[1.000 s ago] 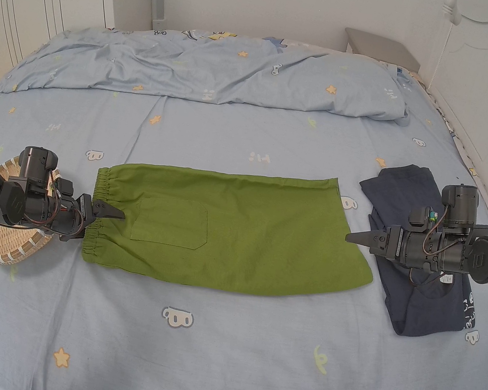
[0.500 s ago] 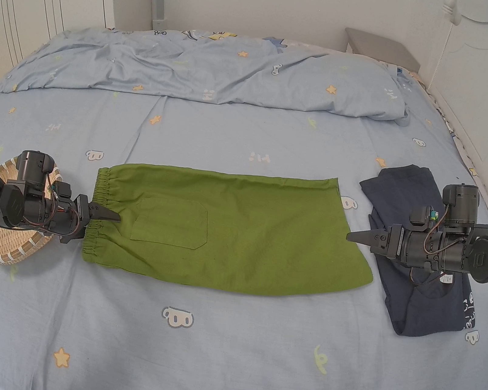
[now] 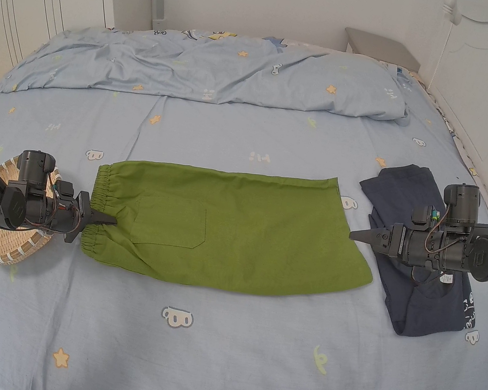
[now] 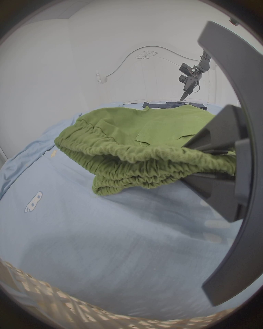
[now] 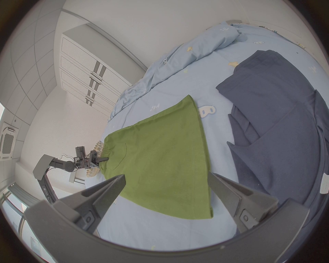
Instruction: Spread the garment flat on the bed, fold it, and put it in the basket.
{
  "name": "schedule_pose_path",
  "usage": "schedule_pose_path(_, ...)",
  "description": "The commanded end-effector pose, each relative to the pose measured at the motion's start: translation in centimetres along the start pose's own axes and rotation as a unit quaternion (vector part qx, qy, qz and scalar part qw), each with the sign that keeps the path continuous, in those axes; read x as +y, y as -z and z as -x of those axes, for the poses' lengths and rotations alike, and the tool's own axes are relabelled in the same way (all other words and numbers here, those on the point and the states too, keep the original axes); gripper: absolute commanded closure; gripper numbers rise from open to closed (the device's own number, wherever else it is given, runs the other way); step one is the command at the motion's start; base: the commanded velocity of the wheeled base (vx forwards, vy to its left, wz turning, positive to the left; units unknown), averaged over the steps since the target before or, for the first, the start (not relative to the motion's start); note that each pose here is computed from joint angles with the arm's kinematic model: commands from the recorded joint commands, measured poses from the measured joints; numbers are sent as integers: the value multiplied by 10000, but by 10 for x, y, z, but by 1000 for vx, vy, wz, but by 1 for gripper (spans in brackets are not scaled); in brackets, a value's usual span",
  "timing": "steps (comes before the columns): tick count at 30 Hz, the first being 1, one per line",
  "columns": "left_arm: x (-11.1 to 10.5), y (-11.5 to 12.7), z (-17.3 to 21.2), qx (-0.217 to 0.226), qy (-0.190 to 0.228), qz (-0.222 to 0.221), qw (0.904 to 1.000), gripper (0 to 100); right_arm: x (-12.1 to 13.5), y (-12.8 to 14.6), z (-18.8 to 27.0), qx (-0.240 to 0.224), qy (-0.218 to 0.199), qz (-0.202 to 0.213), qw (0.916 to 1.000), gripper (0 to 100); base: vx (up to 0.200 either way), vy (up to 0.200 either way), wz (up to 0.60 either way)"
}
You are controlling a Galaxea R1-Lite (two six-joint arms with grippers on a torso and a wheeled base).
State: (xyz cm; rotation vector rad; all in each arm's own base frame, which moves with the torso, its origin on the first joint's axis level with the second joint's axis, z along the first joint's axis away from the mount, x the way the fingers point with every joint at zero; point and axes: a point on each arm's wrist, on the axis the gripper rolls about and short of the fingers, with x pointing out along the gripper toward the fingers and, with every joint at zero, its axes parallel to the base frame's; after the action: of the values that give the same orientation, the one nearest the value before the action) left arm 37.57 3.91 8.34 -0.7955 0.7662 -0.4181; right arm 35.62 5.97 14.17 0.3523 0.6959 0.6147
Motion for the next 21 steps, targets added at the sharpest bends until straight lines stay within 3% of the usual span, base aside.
schedule_pose_path(1, -14, -7, 13, -187, 77, -62, 9998, 100, -25, 5, -15, 142, 175, -182, 9996, 0, 0, 0, 0)
schedule_pose_path(10, -12, -9, 18, -250, 50, -42, 9997, 100, -49, 14, -37, 358, 378, -389, 9979, 0, 0, 0, 0)
schedule_pose_path(21, -13, -7, 15, -220, 68, -74, 9997, 100, -46, 27, -56, 662, 180, -464, 9966, 0, 0, 0, 0)
